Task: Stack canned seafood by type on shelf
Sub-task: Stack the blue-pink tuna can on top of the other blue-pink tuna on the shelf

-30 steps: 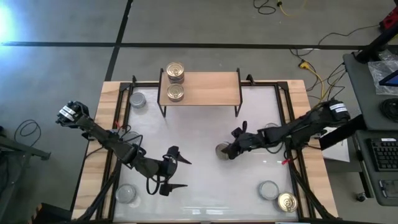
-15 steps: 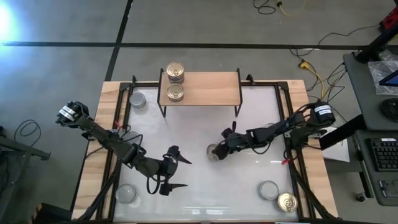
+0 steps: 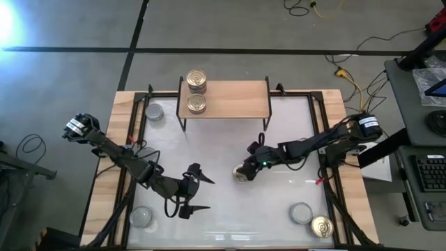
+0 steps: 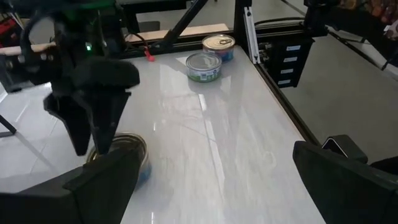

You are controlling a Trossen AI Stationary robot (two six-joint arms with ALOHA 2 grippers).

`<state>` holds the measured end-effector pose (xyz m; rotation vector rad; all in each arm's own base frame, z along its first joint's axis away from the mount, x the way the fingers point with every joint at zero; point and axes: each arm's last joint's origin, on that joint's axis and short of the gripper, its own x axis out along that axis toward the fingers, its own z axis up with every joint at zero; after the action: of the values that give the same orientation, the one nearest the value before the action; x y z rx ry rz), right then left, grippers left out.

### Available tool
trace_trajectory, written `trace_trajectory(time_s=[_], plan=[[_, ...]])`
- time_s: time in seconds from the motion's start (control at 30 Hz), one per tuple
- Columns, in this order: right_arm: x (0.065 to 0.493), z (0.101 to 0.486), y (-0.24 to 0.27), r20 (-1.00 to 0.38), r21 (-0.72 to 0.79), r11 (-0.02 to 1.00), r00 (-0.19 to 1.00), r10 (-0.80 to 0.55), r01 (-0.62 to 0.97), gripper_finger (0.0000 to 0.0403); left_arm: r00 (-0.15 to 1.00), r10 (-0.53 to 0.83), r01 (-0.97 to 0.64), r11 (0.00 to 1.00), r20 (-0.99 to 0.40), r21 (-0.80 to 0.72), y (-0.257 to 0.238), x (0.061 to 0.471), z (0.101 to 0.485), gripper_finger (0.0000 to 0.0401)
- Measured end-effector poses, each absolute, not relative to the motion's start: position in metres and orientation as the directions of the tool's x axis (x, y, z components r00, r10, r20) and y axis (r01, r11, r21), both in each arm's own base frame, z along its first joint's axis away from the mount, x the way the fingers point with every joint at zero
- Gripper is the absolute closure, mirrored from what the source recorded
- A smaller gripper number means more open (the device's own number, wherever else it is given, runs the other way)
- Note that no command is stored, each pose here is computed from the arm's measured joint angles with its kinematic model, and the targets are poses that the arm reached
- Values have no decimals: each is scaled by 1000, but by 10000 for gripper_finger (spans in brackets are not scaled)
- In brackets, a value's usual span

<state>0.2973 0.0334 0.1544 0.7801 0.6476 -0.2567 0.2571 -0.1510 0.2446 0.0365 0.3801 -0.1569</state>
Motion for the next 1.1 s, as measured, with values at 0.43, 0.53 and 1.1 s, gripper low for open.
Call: trace_trajectory(time_s=[0.43,0.53,1.1], plan=[[246,174,56,-821,223,937,569,32,270,30,926,-26,-22,992,-377,-122,-130,249,194,1],[240,169,55,-859,103,958,510,-50,268,30,941,47,-90,989,-335,-115,-125,247,178,1],[299,140,69,-817,-4,994,573,-66,110,30,942,121,-174,974,-312,-147,-119,273,98,1]])
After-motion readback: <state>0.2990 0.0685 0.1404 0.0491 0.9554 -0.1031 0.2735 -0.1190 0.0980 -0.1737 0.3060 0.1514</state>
